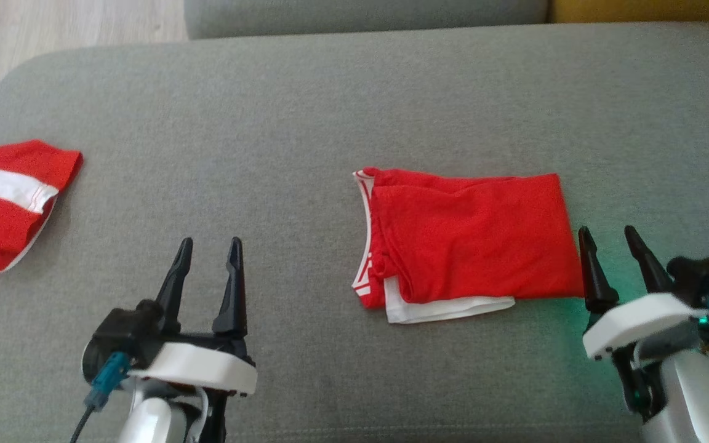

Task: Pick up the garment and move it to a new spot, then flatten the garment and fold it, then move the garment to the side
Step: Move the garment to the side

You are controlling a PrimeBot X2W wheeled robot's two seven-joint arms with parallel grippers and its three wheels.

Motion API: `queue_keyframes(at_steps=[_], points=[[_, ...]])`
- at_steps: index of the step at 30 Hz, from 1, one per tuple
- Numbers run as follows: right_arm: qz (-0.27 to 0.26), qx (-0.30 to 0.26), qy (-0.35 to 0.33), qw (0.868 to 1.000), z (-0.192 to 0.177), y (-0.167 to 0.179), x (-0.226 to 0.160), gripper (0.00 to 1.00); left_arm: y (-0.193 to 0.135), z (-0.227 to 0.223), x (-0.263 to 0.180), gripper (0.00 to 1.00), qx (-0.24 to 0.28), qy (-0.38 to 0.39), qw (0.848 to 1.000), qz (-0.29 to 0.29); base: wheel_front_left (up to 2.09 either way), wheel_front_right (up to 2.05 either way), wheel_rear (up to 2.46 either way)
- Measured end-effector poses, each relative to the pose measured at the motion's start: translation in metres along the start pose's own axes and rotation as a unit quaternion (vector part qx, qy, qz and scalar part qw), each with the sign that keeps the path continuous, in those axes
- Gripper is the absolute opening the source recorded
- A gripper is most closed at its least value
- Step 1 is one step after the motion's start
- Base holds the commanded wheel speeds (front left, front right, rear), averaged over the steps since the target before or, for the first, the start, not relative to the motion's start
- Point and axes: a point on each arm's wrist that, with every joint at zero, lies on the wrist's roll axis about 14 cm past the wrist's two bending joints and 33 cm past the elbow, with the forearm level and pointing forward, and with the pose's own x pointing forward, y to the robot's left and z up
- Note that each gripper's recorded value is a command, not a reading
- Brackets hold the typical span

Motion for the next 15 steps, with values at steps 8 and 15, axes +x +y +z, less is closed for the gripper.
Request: queue_keyframes(at_steps=[8,15], points=[[0.001,0.041,0.070,0.997,-0.031,0.004,0.030,1.00,0.006,-0.010,0.004,1.00,0.003,0.014,1.000,0.006,0.00,0.00,0.00],[0.012,0.074,0.128,0.989,-0.061,0.019,0.039,1.00,0.011,-0.012,0.009,1.00,0.005,0.016,1.000,0.012,0.00,0.00,0.00]])
